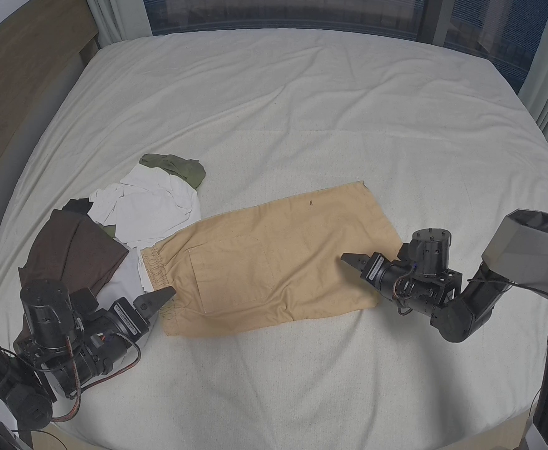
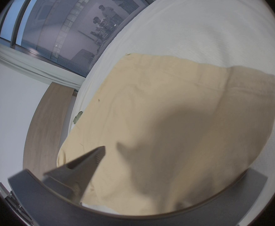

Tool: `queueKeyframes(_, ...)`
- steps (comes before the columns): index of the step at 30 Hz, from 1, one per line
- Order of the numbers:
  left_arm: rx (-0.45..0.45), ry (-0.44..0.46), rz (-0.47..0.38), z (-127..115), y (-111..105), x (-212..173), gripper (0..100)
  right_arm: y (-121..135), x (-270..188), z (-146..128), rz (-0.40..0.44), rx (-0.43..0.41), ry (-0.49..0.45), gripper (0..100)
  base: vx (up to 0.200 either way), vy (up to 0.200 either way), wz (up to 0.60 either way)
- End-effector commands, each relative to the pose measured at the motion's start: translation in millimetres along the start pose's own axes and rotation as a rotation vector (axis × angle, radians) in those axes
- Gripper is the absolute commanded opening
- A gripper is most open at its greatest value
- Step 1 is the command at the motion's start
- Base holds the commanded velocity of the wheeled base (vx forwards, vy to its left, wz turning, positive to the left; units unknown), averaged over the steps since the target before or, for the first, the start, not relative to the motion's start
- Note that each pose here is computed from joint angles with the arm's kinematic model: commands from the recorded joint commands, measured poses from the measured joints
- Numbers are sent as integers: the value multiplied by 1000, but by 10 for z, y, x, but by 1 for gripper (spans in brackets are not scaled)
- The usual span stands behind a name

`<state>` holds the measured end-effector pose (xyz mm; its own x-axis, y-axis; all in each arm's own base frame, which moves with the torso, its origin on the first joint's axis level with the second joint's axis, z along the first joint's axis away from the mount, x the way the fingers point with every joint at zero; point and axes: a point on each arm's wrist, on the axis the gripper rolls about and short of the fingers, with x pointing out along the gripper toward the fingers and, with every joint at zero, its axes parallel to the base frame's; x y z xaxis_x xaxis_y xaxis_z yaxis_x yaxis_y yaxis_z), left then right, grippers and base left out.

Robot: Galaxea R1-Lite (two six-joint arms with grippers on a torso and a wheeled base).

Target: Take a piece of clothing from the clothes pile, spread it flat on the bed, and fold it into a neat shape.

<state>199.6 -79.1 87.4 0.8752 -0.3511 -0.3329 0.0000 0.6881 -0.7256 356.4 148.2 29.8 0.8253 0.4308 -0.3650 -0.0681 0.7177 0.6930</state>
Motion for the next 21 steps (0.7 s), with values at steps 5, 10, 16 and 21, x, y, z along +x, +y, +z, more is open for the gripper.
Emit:
queueKeyframes(5,-7,23,46,-36,89,51,100,-99,-221,-154,-37,-66,45,0,0,0,0)
queueKeyframes(10,-7,51,79,-88,148,107,100,-58,-491,-115,-37,-117,39,0,0,0,0)
queueKeyframes(16,-1,78,102,-141,191,182,100,-138,-781,-148,-82,-184,67,0,0,0,0)
queueKeyframes(21,4,94,97,-176,178,180,100,-273,-949,-163,-145,-202,78,0,0,0,0)
